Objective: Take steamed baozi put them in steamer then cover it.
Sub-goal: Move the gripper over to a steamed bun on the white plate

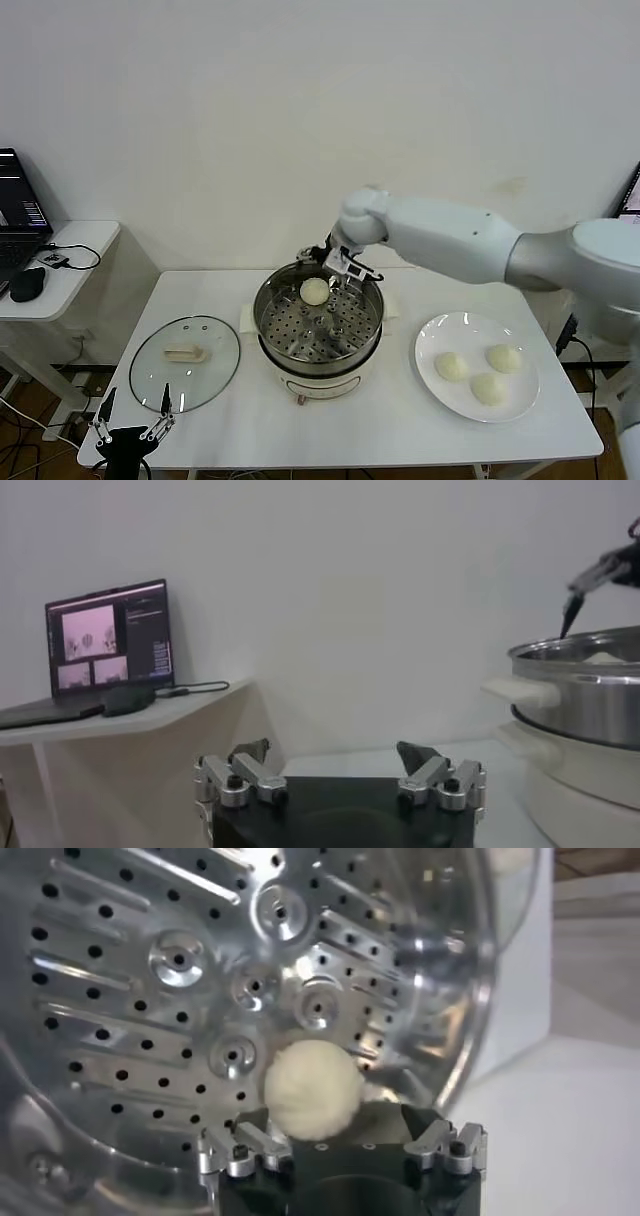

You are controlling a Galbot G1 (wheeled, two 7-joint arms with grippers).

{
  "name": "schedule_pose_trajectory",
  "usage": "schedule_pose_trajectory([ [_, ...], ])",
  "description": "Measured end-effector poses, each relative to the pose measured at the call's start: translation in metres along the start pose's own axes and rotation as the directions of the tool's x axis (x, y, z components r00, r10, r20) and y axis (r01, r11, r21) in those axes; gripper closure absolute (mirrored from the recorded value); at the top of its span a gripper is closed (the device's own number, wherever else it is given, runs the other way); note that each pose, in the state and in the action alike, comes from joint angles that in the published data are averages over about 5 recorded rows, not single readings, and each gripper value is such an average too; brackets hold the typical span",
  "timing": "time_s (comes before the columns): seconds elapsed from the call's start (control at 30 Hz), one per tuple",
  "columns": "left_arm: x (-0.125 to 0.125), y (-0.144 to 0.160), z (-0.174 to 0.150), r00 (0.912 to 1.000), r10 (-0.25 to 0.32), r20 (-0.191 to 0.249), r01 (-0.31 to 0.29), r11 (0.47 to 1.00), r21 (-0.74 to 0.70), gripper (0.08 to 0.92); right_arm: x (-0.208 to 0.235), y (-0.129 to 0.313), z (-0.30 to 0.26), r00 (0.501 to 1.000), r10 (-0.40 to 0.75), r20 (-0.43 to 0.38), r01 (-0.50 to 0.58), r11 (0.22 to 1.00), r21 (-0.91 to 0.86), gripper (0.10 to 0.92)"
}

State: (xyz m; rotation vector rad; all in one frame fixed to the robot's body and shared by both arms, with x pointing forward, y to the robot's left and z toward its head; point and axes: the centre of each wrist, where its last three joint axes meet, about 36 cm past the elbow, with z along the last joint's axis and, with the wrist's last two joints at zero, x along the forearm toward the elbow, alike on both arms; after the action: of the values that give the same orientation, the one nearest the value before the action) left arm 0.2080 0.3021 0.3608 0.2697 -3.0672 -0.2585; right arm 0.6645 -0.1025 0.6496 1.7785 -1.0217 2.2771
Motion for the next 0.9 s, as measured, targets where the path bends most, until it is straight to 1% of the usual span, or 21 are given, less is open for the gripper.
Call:
schedule_pose_trajectory([
  [0.1, -0.001, 0.001, 0.001, 1.0000, 0.004, 0.000, -0.004, 1.000, -0.002, 0.177, 0.027, 0.016, 0.004, 1.000, -0.012, -0.018, 0.010, 0.995, -0.104, 0.200],
  [0.2, -0.002, 0.001, 0.002, 1.0000, 0.009, -0.001, -0.009, 1.000, -0.004, 0.177, 0.050, 0.041, 0.010, 0.999, -0.025, -0.031, 0.018, 0.976, -0.217, 0.200],
  [0.43, -0.004, -0.001, 0.003, 0.9996, 0.028, -0.001, -0.028, 1.000, -0.007, 0.177, 0.083, 0.123, 0.021, 0.996, -0.069, -0.055, 0.038, 0.898, -0.439, 0.200],
  [0.63, -0.007, -0.003, 0.003, 0.9993, 0.038, 0.001, -0.038, 0.999, -0.007, 0.177, 0.085, 0.188, 0.023, 0.991, -0.116, -0.071, 0.056, 0.824, -0.564, 0.199],
  [0.9, -0.008, -0.003, 0.002, 0.9992, 0.039, 0.004, -0.039, 0.999, -0.008, 0.177, 0.057, 0.248, 0.017, 0.983, -0.166, -0.074, 0.078, 0.754, -0.652, 0.200],
])
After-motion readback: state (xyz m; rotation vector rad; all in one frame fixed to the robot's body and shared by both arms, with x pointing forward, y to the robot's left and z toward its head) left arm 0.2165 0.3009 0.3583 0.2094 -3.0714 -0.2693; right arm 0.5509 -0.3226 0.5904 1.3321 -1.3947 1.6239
